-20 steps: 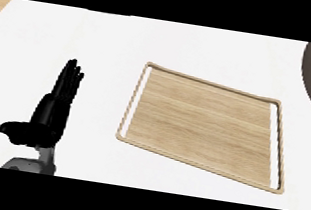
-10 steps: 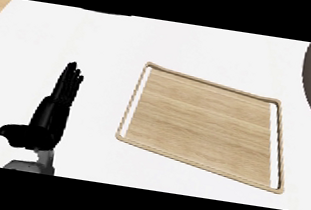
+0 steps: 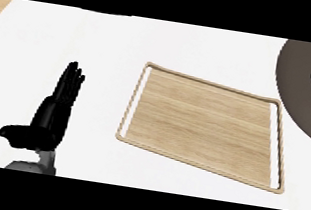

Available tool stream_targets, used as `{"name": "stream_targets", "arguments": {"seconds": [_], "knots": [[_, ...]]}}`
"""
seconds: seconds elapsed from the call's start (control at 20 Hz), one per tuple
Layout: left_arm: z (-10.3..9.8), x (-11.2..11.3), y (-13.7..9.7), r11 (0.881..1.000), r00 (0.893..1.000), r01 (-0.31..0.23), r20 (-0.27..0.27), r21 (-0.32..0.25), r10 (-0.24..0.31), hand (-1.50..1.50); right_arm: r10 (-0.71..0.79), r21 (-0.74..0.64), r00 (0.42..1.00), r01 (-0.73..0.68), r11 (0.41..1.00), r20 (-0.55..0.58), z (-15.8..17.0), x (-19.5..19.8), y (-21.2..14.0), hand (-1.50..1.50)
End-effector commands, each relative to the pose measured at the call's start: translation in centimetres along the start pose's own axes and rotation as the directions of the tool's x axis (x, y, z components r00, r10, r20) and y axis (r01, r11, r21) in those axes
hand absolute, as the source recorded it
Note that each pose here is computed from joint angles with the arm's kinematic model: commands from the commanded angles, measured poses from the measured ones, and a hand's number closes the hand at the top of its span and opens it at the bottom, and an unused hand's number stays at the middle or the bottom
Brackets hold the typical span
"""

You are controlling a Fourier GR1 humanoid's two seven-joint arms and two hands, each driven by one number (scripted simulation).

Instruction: Pick the tomato from the tray and place it in the pot

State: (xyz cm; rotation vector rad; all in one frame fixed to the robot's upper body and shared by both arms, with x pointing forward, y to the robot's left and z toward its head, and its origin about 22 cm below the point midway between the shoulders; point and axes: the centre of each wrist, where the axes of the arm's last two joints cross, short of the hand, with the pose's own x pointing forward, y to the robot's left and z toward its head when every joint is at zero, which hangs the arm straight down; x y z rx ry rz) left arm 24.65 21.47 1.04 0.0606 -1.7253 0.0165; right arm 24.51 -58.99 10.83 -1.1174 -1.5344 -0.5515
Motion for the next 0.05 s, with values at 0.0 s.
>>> {"name": "stream_targets", "arguments": {"seconds": [0.0], "knots": [[-0.76,-0.22,-0.28,1.000,1.000,0.011,-0.002,0.006,-0.011,0.00,-0.009,-0.039,1.000,0.009,0.999,0.001,0.25,-0.72,-1.54,-1.50]]}}
